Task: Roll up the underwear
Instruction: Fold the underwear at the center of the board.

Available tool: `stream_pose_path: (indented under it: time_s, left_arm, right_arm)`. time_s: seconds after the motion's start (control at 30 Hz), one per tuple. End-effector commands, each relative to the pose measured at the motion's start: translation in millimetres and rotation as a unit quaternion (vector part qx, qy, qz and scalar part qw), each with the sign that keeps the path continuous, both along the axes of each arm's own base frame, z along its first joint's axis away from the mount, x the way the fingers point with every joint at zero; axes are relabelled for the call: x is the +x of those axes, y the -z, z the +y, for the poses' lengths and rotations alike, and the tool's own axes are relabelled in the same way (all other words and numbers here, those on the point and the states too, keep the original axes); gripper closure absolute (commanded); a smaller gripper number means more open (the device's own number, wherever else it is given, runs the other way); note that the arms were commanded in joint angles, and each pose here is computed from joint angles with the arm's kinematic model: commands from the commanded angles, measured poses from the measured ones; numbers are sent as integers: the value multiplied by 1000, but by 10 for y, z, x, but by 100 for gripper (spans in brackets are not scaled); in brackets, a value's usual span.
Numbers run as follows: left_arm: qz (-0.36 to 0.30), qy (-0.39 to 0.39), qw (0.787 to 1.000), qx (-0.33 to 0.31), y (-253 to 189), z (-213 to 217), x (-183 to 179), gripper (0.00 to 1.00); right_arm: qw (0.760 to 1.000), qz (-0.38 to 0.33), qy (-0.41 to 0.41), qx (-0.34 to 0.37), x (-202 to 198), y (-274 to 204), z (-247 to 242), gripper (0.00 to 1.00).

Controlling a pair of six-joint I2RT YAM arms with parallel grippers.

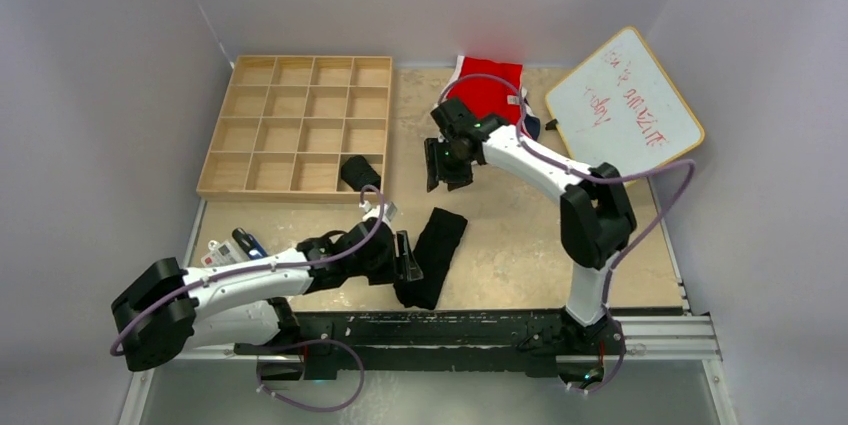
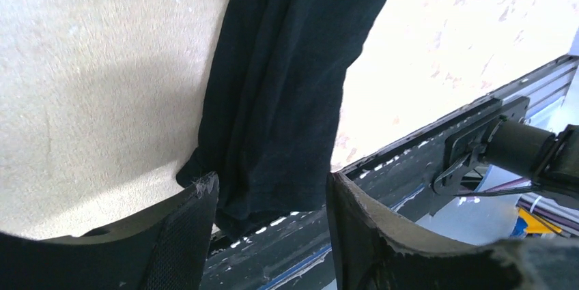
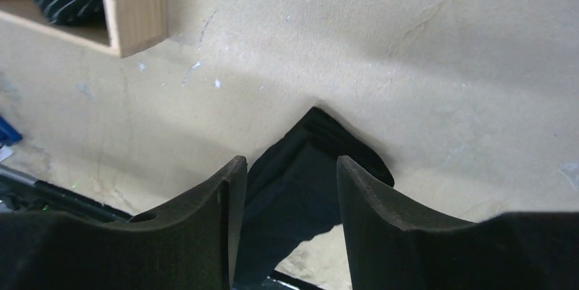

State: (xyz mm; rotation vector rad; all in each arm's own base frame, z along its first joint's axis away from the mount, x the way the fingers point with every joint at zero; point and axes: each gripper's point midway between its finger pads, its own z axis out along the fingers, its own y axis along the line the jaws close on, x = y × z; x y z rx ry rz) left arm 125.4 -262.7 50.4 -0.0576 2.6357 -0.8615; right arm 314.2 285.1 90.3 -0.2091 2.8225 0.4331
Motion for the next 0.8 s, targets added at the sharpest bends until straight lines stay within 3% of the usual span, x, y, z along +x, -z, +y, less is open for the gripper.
stream_pose_path:
  time_s: [0.0, 0.1, 0.3, 0.57, 0.77]
  left_arm:
    - [-47, -14, 999, 21, -251, 45, 172, 43]
    - [-63, -6, 998, 20, -363, -3, 228, 45]
    - [-82, 92, 991, -55, -523, -423, 149, 56]
    - [-18, 80, 997, 10, 190, -351, 100, 71]
    - [-19, 54, 998, 38, 338, -148, 87, 70]
  right_arm:
    - [999, -28, 12, 27, -59, -209, -63, 48]
    - [998, -17, 6, 66, -218, -178, -17, 58]
    - [993, 27, -12, 117, -439, 89, 110, 79]
    - [994, 15, -13, 108, -235, 403, 138, 81]
    - [997, 41, 11, 72, -107, 702, -61, 77]
